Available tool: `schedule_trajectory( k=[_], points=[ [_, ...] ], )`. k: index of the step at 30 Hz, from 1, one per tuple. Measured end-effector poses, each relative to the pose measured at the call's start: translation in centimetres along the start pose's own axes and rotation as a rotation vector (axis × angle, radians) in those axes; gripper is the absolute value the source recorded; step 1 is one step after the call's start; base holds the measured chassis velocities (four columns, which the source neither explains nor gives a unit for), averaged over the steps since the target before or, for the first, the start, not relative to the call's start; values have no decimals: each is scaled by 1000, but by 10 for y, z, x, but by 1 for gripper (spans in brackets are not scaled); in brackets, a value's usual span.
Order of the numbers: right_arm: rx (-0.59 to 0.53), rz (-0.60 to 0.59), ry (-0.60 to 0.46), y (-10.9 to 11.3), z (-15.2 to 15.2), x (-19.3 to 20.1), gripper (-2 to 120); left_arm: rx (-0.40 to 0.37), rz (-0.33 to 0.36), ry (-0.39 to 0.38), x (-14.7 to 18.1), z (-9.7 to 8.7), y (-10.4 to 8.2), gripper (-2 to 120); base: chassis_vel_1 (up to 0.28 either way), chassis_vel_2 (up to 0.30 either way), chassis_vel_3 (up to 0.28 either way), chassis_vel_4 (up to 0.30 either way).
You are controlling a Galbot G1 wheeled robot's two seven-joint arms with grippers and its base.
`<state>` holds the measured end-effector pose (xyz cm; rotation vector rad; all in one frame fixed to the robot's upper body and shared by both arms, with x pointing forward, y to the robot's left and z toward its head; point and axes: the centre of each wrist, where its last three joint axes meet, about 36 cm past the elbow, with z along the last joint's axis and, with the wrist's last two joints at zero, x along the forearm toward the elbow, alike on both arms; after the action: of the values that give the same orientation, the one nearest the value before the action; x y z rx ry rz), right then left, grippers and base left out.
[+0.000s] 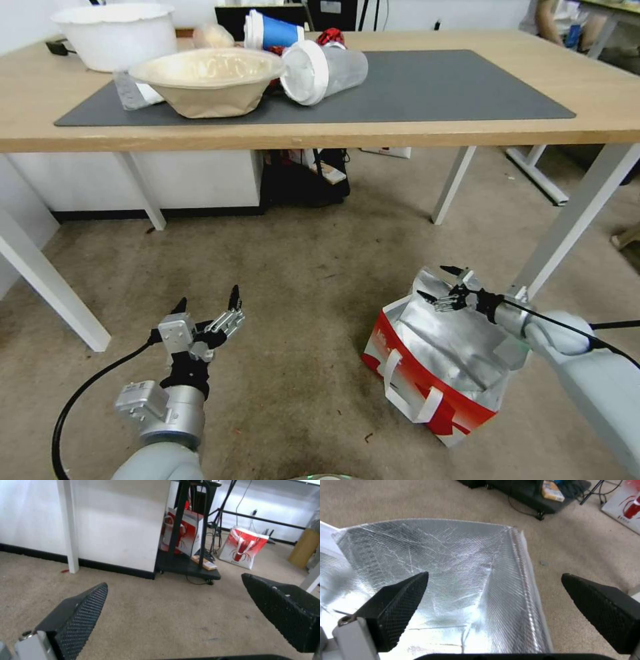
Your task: Pick up the food delivery bag from the floor and place it on the table.
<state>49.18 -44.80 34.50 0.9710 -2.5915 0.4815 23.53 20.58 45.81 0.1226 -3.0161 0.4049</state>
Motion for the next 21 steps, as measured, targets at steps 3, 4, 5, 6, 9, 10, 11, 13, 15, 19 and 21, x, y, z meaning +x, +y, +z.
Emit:
schedule_trajectory(
  k=[3, 4, 5, 6, 9, 10, 11, 13, 15, 19, 21],
  points=[
    [-1, -10, 21, -2, -3, -4, 97, 2, -5, -4, 0, 0, 1, 100, 0, 0, 0, 0],
    [-2, -12, 28, -2, -3, -5, 95, 3, -5, -5, 0, 0, 0, 100, 0, 0, 0, 0],
    [-2, -16, 38, -2, -2, -6, 89, 5, -6, -8, -1, 0, 0, 100, 0, 0, 0, 0],
    [-4, -20, 47, -2, -1, -6, 87, 6, -7, -9, -1, 0, 0, 100, 0, 0, 0, 0],
    [-15, -25, 58, 0, 2, -9, 77, 6, -9, -13, -1, 0, 1, 100, 0, 0, 0, 0],
    [-21, -25, 62, 1, 3, -9, 72, 5, -10, -15, -1, 0, 1, 100, 0, 0, 0, 0],
    [-27, -26, 65, 1, 4, -10, 68, 4, -10, -17, -2, 0, 2, 100, 0, 0, 0, 0],
    [-33, -28, 67, 2, 6, -11, 64, 3, -12, -19, -2, 0, 2, 100, 0, 0, 0, 0],
    [-42, -30, 68, 3, 7, -12, 53, 2, -13, -22, -2, 0, 2, 100, 0, 0, 0, 0],
    [-55, -31, 70, 4, 9, -11, 39, 4, -15, -27, -2, 0, 3, 100, 0, 0, 0, 0],
    [-56, -30, 70, 4, 10, -11, 36, 4, -15, -27, -2, 0, 3, 100, 0, 0, 0, 0]
  ],
)
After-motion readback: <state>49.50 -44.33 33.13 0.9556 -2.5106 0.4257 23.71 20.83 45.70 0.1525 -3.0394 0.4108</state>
